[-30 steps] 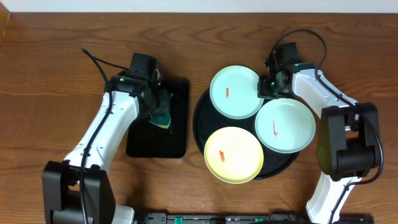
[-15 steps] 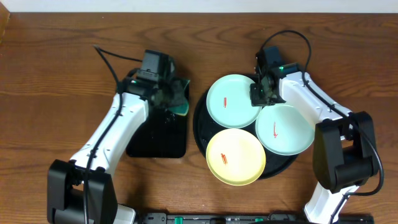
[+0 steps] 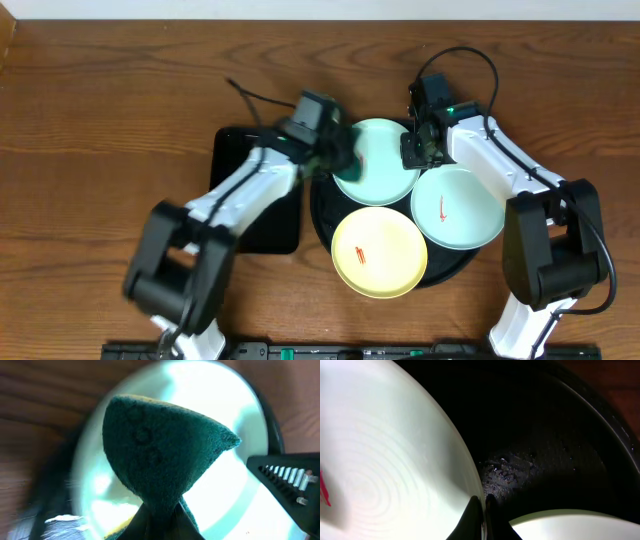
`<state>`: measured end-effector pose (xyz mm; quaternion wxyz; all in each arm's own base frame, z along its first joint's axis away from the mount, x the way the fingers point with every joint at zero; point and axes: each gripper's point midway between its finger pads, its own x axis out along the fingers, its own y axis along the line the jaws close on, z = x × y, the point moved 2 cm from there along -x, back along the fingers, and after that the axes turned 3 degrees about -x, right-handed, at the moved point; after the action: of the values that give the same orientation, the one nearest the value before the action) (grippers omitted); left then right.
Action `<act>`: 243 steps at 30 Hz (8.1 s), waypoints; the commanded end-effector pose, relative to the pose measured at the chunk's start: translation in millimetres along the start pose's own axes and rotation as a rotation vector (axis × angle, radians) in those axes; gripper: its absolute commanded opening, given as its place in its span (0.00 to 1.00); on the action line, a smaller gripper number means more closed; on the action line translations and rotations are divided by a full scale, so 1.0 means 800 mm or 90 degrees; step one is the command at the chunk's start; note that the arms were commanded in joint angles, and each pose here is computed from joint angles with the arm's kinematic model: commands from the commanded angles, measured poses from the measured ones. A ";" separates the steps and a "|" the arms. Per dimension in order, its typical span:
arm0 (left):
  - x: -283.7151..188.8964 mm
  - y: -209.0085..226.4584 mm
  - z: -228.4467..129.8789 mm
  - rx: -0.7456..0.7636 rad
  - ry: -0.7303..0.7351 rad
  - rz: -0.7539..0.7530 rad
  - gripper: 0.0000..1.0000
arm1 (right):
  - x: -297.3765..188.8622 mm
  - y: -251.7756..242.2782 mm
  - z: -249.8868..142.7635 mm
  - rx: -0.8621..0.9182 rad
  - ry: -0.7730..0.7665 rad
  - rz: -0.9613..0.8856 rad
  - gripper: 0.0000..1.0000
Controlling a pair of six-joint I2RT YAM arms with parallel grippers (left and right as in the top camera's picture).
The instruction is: Clean dirty plates on tray and stack at the side
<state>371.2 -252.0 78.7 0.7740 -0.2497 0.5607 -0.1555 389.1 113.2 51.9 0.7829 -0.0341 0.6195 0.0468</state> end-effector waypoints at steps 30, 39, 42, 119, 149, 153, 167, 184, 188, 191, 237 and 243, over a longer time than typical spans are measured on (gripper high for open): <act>0.052 0.022 -0.010 0.031 0.053 0.193 0.08 | -0.006 0.000 -0.003 -0.015 0.006 -0.005 0.01; 0.074 -0.059 -0.044 -0.013 0.135 -0.009 0.08 | -0.006 0.000 -0.003 -0.015 0.006 -0.004 0.01; 0.072 -0.067 -0.050 -0.030 0.161 -0.036 0.08 | -0.006 0.000 -0.003 -0.015 0.006 -0.005 0.01; -0.160 0.214 0.011 -0.102 0.071 0.328 0.29 | -0.016 0.013 0.006 -0.020 -0.010 0.035 0.01; -0.386 0.086 -0.009 0.010 -0.282 0.181 0.70 | -0.180 0.201 0.079 -0.265 -0.264 0.072 0.01; -0.396 0.083 -0.016 0.014 -0.295 0.175 0.71 | -0.188 0.212 0.090 -0.285 -0.337 -0.060 0.01; -0.392 0.090 -0.030 0.004 -0.265 0.189 0.71 | -0.247 0.261 0.090 -0.381 -0.488 -0.242 0.01; -0.392 0.090 -0.030 0.004 -0.264 0.189 0.71 | -0.269 0.286 0.074 -0.398 -0.530 -0.285 0.01; -0.392 0.090 -0.029 0.004 -0.265 0.189 0.71 | -0.269 0.286 0.074 -0.398 -0.530 -0.285 0.01; -0.392 0.090 -0.029 0.004 -0.265 0.189 0.72 | -0.269 0.286 0.074 -0.398 -0.531 -0.284 0.01; -0.392 0.090 -0.029 0.004 -0.264 0.189 0.86 | -0.268 0.319 0.062 -0.459 -0.543 -0.248 0.01; -0.392 0.090 -0.029 0.004 -0.264 0.189 0.86 | -0.265 0.321 0.062 -0.505 -0.533 -0.253 0.01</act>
<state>244.9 -34.6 276.3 0.8857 -0.1901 0.4232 0.0145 366.0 356.4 268.0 0.8923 -0.3966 0.1843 0.1124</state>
